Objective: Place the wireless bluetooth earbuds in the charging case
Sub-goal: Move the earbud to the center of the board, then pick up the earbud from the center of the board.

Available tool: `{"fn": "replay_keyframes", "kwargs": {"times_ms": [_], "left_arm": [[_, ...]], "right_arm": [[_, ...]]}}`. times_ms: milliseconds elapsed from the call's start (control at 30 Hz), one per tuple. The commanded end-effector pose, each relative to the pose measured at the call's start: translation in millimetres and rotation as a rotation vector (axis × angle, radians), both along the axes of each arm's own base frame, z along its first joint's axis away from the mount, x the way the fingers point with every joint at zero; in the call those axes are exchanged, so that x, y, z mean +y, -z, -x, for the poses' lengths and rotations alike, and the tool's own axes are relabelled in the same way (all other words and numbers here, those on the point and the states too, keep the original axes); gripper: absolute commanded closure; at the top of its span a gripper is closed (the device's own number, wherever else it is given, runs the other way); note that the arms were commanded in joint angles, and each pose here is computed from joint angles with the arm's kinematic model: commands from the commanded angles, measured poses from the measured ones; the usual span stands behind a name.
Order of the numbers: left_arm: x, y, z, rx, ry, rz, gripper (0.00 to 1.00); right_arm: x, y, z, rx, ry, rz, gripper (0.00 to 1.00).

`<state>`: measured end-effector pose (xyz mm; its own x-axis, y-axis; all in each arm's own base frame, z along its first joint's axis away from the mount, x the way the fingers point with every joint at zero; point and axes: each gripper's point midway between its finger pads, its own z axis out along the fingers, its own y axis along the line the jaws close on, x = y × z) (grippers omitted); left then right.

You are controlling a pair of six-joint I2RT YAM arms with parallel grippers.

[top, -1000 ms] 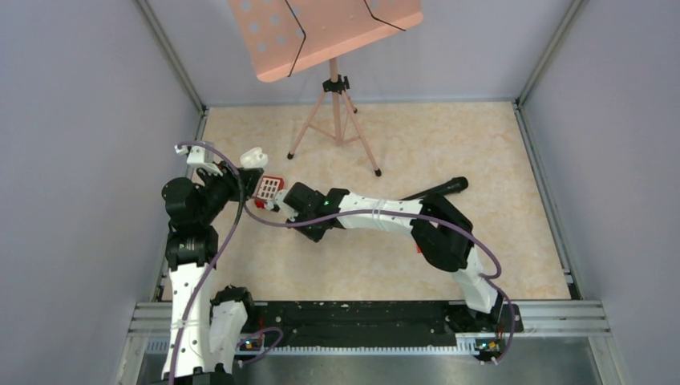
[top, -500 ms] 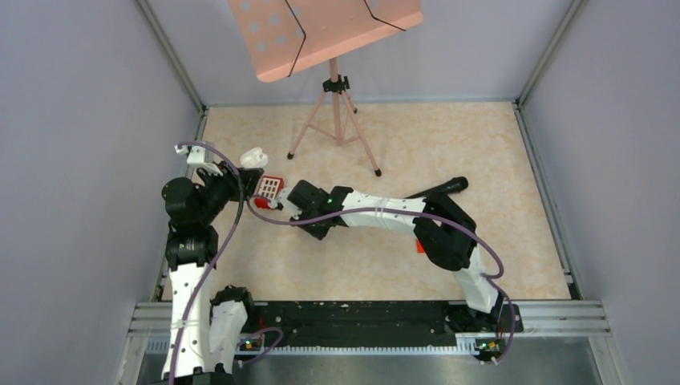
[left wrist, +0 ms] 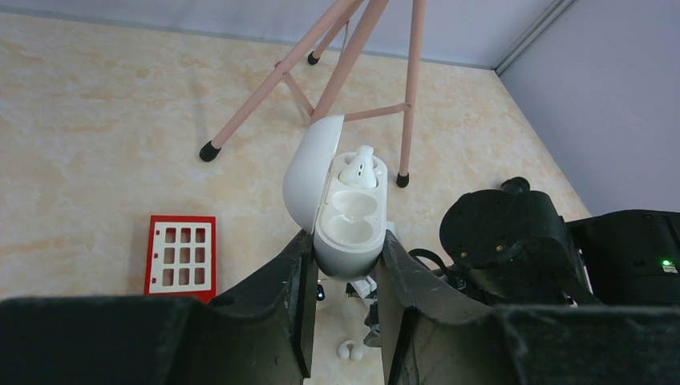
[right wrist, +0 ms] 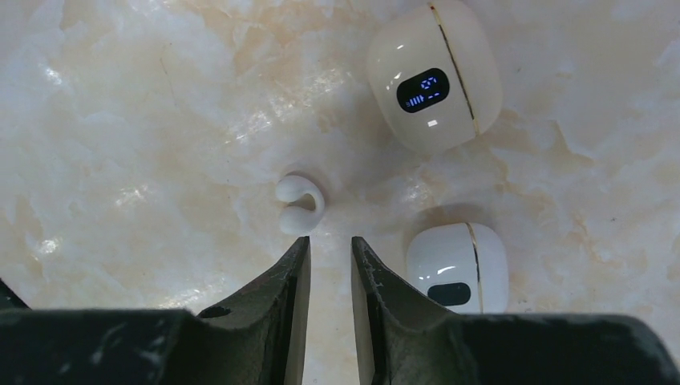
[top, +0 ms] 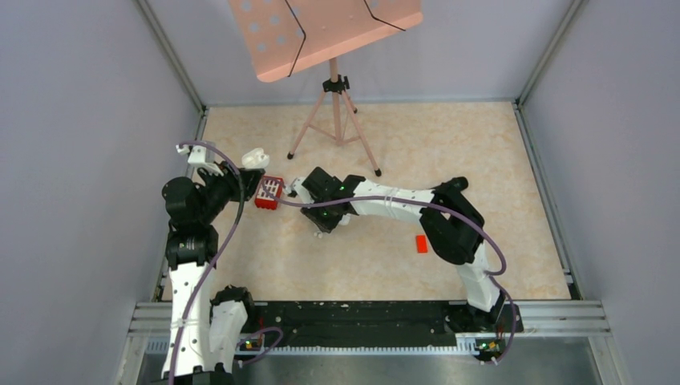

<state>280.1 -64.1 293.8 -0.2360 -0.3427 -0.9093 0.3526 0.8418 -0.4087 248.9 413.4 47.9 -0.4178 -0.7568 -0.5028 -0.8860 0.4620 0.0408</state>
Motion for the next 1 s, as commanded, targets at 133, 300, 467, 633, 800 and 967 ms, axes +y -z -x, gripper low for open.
{"fn": "replay_keyframes", "kwargs": {"times_ms": [133, 300, 467, 633, 800, 967], "left_arm": [[0, -20, -3, -0.062, 0.013, -0.01, 1.0], [0, -19, -2, -0.061, 0.012, -0.012, 1.0], [0, -20, -2, -0.064, 0.011, -0.019, 1.0], [0, -18, -2, -0.059, 0.013, -0.017, 1.0], [-1, -18, -2, -0.058, 0.016, -0.015, 1.0], [-1, -18, -3, -0.057, 0.019, -0.011, 1.0]], "right_arm": [[18, -9, 2, 0.068, -0.004, -0.088, 0.72], [20, 0, 2, 0.084, -0.008, -0.079, 0.71], [22, 2, -2, 0.085, -0.001, -0.078, 0.71], [23, 0, 0, 0.103, -0.011, -0.09, 0.69], [23, -10, -4, 0.108, -0.008, -0.12, 0.66], [20, -6, -15, 0.099, 0.016, -0.119, 0.66]]}}
